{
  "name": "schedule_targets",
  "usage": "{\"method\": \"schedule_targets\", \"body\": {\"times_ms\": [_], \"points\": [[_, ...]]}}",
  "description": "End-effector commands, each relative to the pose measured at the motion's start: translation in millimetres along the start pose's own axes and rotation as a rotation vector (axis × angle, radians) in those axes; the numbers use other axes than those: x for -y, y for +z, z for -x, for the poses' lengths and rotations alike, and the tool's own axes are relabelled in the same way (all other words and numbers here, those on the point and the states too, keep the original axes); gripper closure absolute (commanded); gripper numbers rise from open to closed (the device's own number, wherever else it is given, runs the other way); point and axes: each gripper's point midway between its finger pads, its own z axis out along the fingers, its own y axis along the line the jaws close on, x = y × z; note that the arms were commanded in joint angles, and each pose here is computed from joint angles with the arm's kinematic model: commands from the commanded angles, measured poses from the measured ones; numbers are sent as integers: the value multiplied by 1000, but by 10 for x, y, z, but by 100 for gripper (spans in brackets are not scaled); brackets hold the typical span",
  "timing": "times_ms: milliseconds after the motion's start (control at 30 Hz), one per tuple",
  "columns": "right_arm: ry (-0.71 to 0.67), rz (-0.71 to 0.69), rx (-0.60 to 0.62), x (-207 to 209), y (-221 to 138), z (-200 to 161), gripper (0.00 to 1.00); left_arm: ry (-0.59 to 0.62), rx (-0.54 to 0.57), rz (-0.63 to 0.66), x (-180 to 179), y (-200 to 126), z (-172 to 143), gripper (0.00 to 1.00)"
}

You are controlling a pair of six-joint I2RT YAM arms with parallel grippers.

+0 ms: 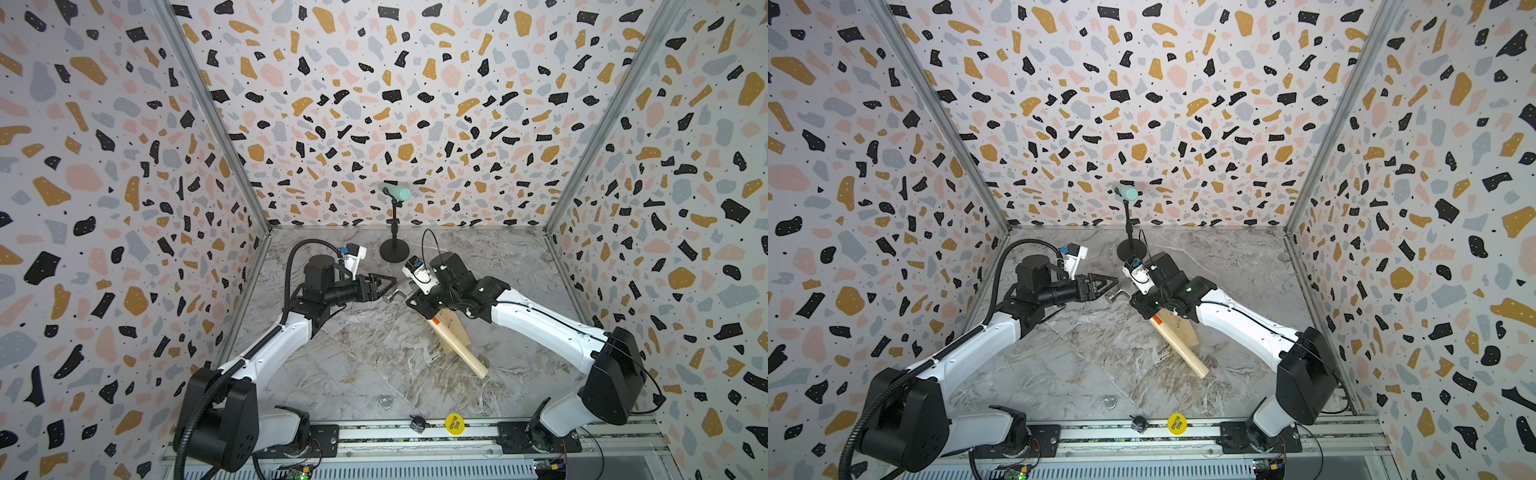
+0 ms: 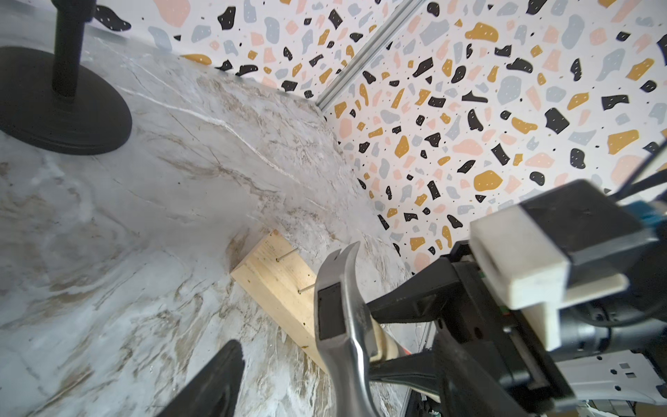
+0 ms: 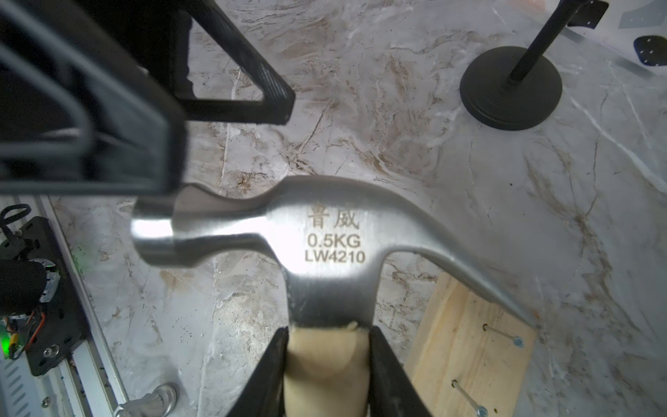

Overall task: Use a claw hammer to pull out a nail
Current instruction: Pick up the hammer at the center of the board.

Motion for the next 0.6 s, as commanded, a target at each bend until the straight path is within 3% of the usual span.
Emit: {"method": "schedule_targets", "body": {"times_ms": [0, 567], "points": [[-97, 6, 170, -168, -284, 561, 100, 38, -9, -23, 88, 33, 39, 25], [-155, -56, 128, -140, -176, 475, 100, 39, -92, -63, 181, 197, -163, 42]]}}
